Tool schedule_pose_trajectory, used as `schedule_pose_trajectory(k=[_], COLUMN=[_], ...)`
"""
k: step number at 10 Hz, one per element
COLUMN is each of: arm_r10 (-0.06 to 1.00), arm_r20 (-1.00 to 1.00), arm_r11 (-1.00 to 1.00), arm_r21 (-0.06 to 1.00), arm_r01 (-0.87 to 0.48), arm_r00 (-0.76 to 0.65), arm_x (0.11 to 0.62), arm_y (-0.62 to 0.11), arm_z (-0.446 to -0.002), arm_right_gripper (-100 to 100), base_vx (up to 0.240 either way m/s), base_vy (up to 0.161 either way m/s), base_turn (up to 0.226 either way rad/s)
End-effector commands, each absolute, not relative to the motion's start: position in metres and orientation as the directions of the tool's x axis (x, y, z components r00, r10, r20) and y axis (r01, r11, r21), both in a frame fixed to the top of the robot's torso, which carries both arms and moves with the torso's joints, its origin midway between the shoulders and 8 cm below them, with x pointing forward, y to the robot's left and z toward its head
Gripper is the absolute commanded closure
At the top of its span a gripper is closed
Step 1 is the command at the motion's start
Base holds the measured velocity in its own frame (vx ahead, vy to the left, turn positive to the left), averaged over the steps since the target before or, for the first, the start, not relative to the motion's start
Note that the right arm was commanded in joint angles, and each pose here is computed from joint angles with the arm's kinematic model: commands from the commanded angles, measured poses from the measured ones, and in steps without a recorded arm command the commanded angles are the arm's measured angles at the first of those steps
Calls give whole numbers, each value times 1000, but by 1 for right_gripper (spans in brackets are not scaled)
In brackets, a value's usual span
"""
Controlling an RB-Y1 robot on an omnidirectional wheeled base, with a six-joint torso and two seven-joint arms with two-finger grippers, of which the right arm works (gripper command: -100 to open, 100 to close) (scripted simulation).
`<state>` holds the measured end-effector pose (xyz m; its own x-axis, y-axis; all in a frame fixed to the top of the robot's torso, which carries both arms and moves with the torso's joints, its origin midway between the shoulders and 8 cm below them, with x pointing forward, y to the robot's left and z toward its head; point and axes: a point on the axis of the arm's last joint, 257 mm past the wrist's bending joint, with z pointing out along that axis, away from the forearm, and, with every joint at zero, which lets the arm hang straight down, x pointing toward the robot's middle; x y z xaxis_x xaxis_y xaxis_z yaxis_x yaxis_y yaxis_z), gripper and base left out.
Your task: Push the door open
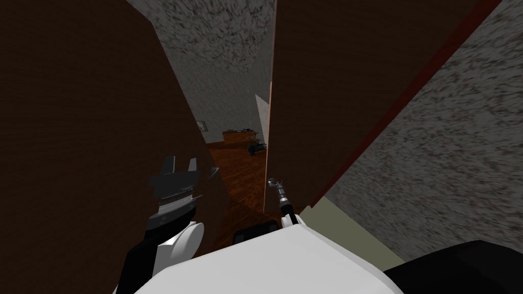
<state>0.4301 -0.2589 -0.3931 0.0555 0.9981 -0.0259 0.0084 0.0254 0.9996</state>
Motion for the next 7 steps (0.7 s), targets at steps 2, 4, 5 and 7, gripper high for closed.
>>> schedule_pose_trajectory(k=[2, 4, 5, 7], arm_r10=[994, 991, 989, 986], arm_r20=[-26, -17, -13, -3], arm_r11=[26, 18, 13, 4], arm_r21=[1000, 1000, 1000, 1000], arm_r01=[-4, -3, -2, -1], arm_r00=[107, 135, 146, 166], arm_x=[433, 434, 434, 435], arm_y=[-278, -284, -286, -289], arm_z=[-389, -390, -390, -391], arm_right_gripper=[100, 100, 100, 100], base_vx=[190, 193, 198, 177], base_vy=[107, 98, 98, 64], base_turn=[-97, -86, -57, -58])
